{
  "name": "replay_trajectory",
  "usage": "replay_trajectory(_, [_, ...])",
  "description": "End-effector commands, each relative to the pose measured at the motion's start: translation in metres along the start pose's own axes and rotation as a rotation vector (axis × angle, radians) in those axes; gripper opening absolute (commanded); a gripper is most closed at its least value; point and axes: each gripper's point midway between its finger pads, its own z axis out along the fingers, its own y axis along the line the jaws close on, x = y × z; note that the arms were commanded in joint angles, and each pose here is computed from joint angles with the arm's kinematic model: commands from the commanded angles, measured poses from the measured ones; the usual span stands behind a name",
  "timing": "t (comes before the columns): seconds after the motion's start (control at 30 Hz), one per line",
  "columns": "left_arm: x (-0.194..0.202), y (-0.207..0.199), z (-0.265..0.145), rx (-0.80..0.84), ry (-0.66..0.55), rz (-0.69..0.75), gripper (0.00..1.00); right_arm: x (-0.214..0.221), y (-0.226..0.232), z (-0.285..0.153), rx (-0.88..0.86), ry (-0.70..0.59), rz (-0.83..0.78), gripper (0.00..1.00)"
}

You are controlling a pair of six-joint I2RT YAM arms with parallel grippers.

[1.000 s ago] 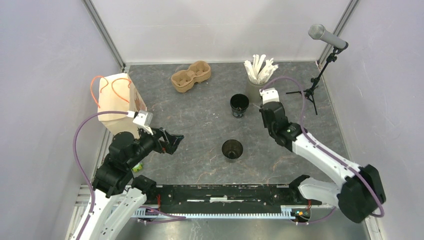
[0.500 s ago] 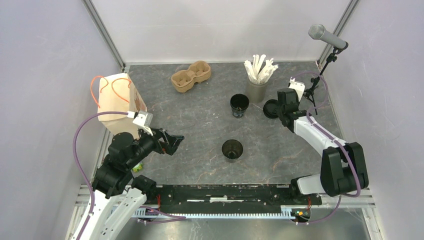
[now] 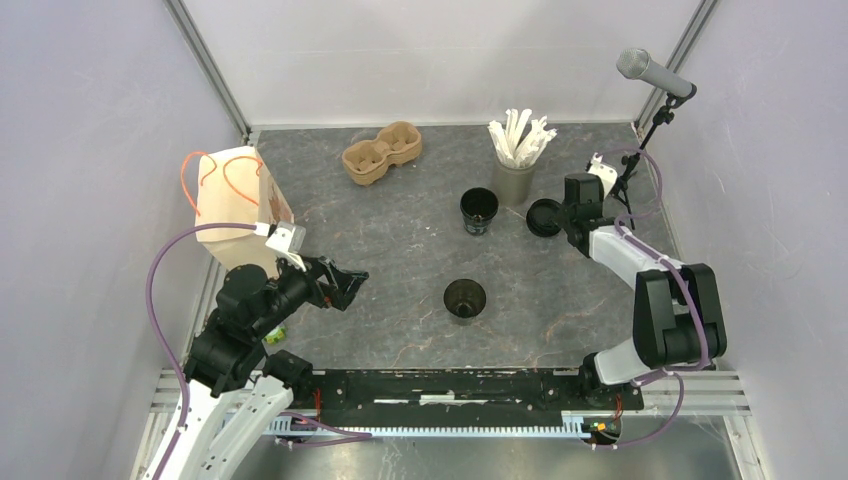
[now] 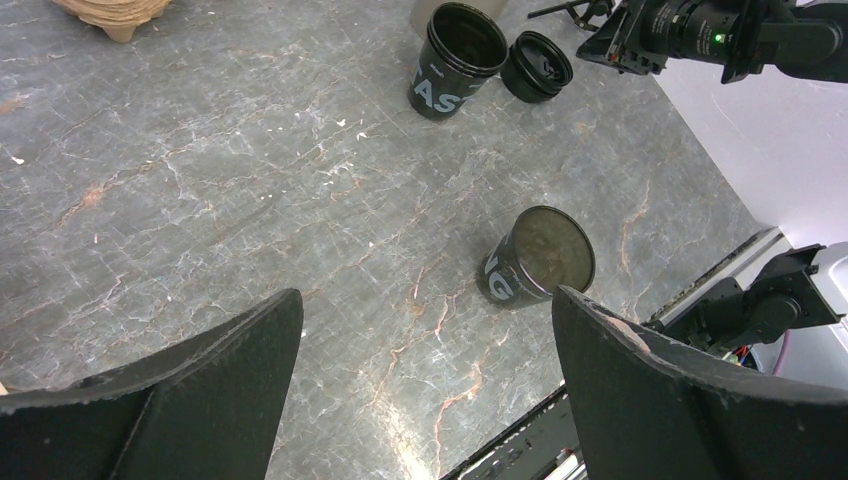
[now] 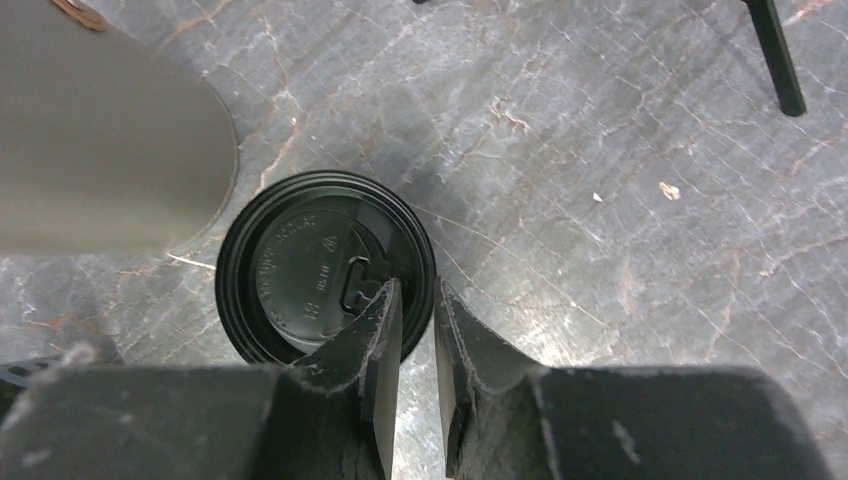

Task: Pack the takeout coffee

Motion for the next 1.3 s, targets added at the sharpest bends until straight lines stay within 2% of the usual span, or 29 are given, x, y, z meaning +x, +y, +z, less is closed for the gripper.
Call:
replay_trajectory(0.0, [-0.002, -0.007, 0.001, 0.034, -0.006, -0.016, 1.00, -0.010, 0.014, 0.010, -0.064, -0.037, 0.033, 0.24])
replay_trajectory(1.27, [-0.002, -0.005, 0.002, 0.023, -0.002, -0.019, 1.00, 0.013, -0.002, 0.028, -0.035, 0.016, -0.004, 0.20])
